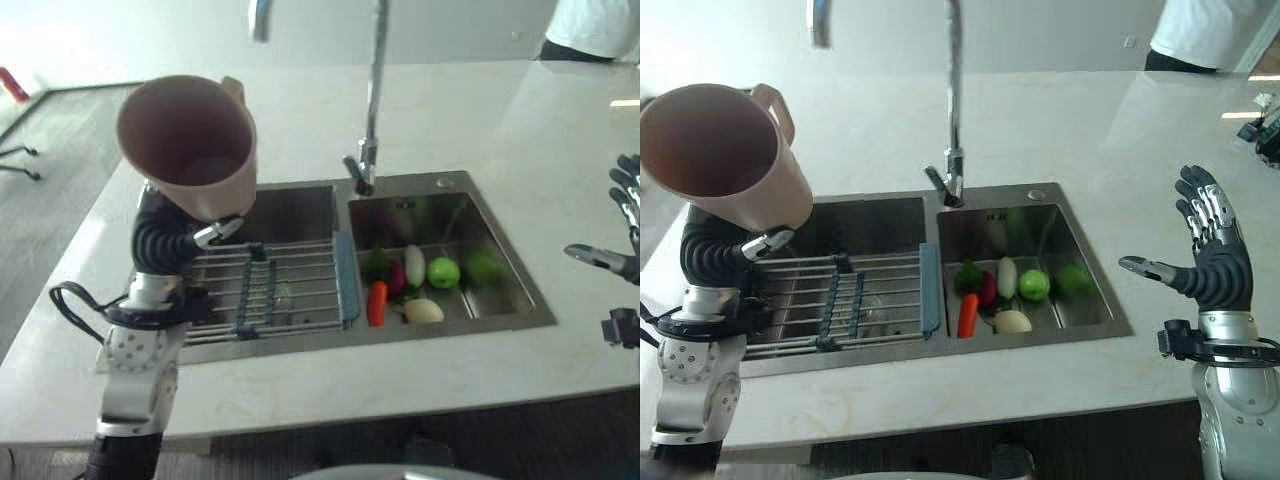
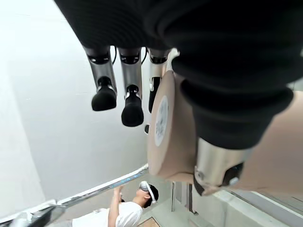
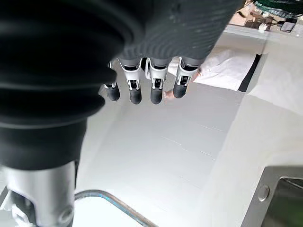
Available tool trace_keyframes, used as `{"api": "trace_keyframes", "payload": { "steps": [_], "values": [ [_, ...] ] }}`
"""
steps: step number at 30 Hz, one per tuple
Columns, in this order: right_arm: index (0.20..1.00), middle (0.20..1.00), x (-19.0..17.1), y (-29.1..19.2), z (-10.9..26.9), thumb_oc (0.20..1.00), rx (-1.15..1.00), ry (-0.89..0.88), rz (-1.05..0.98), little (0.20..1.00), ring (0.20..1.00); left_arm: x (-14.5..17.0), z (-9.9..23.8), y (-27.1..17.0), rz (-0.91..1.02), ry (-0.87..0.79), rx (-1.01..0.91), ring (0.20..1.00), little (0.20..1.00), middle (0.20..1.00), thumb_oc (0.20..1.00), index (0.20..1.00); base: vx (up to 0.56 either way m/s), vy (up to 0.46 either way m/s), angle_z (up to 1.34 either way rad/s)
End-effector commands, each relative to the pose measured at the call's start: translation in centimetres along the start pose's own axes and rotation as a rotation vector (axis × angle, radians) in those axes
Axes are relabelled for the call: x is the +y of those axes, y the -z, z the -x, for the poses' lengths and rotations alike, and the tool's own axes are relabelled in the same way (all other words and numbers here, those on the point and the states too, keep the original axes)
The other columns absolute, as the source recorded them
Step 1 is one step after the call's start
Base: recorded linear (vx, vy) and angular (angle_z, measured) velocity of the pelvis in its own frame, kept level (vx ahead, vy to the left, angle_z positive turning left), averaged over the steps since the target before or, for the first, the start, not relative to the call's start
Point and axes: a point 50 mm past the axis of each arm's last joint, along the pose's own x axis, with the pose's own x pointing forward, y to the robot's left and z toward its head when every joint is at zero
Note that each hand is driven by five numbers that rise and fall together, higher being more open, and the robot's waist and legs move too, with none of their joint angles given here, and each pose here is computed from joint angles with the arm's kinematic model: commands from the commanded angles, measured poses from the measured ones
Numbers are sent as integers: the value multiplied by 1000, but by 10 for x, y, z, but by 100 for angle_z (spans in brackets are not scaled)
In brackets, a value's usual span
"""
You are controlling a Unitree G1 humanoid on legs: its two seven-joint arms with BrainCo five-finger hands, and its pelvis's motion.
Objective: Place the dishes in the dishwasher.
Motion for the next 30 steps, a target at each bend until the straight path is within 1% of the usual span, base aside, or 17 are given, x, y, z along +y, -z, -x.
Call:
{"api": "trace_keyframes", "payload": {
  "steps": [1,6,8,12,15,17,20,22,23,24,30],
  "values": [
    [1000,1000,-13,-16,-16,1000,-137,58,49,1000,1000,8,-8,-24,-34,5,-117,200,200,200,200,200,-114,62,4],
    [1000,1000,-14,-24,-23,1000,-191,76,11,1000,1000,8,-15,-23,-25,-17,-128,200,200,200,200,200,-145,-15,-15],
    [1000,1000,-5,-26,-24,1000,-218,55,-8,1000,1000,7,-17,-22,-45,-35,-138,200,200,200,200,200,-153,-195,-26],
    [1000,1000,11,-29,-28,1000,-254,-7,-45,1000,1000,13,-14,-24,-90,-74,-141,200,200,200,200,200,-78,-441,-39],
    [1000,1000,14,-32,-35,1000,-263,-29,-43,1000,1000,17,-14,-28,-87,-101,-156,200,200,200,200,200,-71,-397,-19],
    [1000,1000,12,-32,-37,1000,-251,-17,-37,1000,1000,19,-12,-28,-77,-119,-155,200,200,200,200,200,-107,-325,-8],
    [1000,1000,8,-33,-34,1000,-264,12,-55,1000,1000,16,-7,-31,-70,-97,-175,200,200,200,200,200,-152,-259,2],
    [1000,1000,9,-31,-32,1000,-263,13,-51,1000,1000,18,-7,-30,-69,-113,-173,200,200,200,200,200,-75,-109,1],
    [1000,1000,7,-28,-28,1000,-238,-51,-63,1000,1000,20,-8,-27,1,-145,-224,200,200,200,200,200,0,-55,-2],
    [1000,1000,8,-28,-28,1000,-235,-52,-60,1000,1000,21,-8,-26,7,-147,-216,200,200,200,200,200,49,-28,-1],
    [1000,1000,14,-26,-28,1000,-228,-48,-58,1000,1000,17,-10,-25,3,-112,-198,200,200,200,200,200,52,-42,-1]
  ]
}}
